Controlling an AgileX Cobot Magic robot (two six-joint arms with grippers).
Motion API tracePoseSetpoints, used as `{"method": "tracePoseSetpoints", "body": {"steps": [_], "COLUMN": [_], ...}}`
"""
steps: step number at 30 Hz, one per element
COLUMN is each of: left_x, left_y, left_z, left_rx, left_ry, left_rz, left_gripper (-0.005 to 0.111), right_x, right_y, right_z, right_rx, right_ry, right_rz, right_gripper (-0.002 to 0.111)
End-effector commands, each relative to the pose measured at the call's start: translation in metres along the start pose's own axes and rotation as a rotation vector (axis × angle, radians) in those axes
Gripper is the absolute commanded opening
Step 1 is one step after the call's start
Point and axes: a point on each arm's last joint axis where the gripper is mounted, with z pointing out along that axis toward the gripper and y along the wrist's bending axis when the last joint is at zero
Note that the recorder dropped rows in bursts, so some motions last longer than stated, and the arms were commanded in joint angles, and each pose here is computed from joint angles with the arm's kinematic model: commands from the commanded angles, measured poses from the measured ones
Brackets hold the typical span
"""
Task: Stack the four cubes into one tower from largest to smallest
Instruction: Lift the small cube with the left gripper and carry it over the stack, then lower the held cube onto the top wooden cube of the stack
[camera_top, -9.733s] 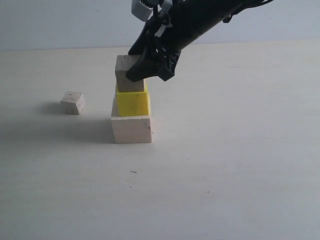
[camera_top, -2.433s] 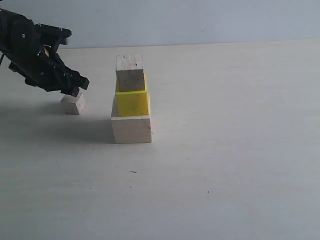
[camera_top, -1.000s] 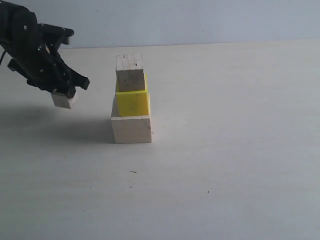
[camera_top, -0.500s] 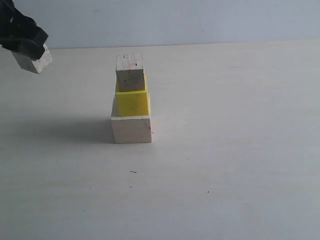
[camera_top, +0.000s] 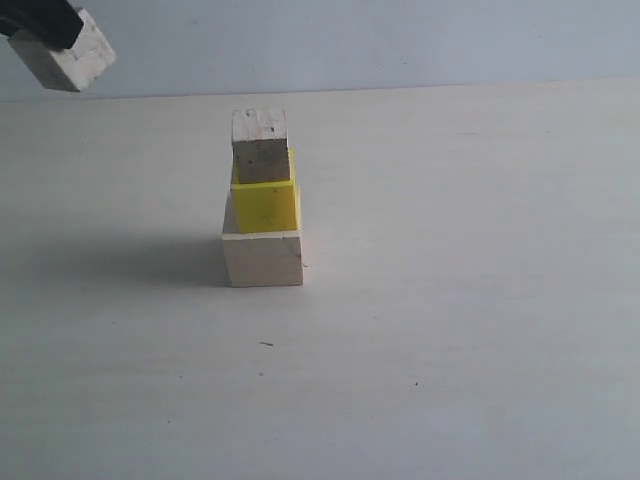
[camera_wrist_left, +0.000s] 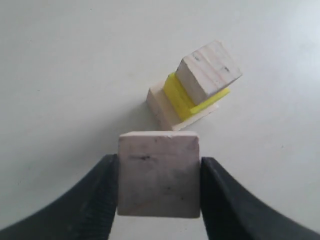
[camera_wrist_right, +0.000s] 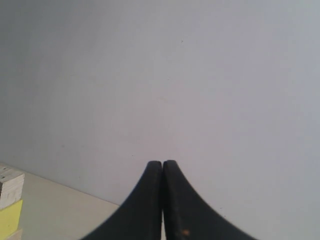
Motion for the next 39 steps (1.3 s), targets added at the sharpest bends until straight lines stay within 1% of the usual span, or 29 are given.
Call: {"method": "tracePoseSetpoints", "body": {"steps": [1, 4, 6, 11, 14, 18, 21, 26, 30, 35, 39], "left_x": [-0.005, -0.007, -0.009, -0.019, -0.024, -0.025, -0.026, -0.027, -0.032, -0.042, -0.053], "left_y": [-0.005, -0.011, -0.020, -0.039, -0.048, -0.054, -0.053, -0.052, -0.053, -0.057, -0.062], "left_z": [-0.001, 0.008, 0.017, 0.035, 0.045, 0.055, 0.062, 0.071, 0.076, 0.086, 0.092], "left_rx": [0.024, 0.031, 0.039, 0.015, 0.023, 0.031, 0.026, 0.022, 0.035, 0.094, 0.161], "left_ry": [-0.039, -0.009, 0.007, -0.044, -0.066, -0.048, -0.035, -0.020, -0.012, 0.000, 0.012], "left_rz": [-0.109, -0.130, -0.134, -0.183, -0.173, -0.148, -0.047, 0.215, 0.358, 0.551, 0.672], "left_gripper": [0.000, 0.000, 0.000, 0.000, 0.000, 0.000, 0.000, 0.000, 0.000, 0.000, 0.000], "right_x": [0.001, 0.001, 0.001, 0.001, 0.002, 0.002, 0.002, 0.002, 0.002, 0.002, 0.002], "right_y": [0.001, 0.001, 0.001, 0.001, 0.000, 0.000, 0.000, 0.000, 0.000, 0.000, 0.000], "right_z": [0.000, 0.000, 0.000, 0.000, 0.000, 0.000, 0.000, 0.000, 0.000, 0.000, 0.000], "right_rx": [-0.001, -0.001, -0.001, -0.001, -0.001, -0.001, -0.001, -0.001, -0.001, -0.001, -0.001], "right_ry": [0.000, 0.000, 0.000, 0.000, 0.002, 0.002, 0.002, 0.002, 0.002, 0.002, 0.002], "right_rz": [0.008, 0.008, 0.008, 0.008, 0.008, 0.008, 0.008, 0.008, 0.008, 0.008, 0.008], "right_gripper": [0.000, 0.000, 0.000, 0.000, 0.000, 0.000, 0.000, 0.000, 0.000, 0.000, 0.000]}}
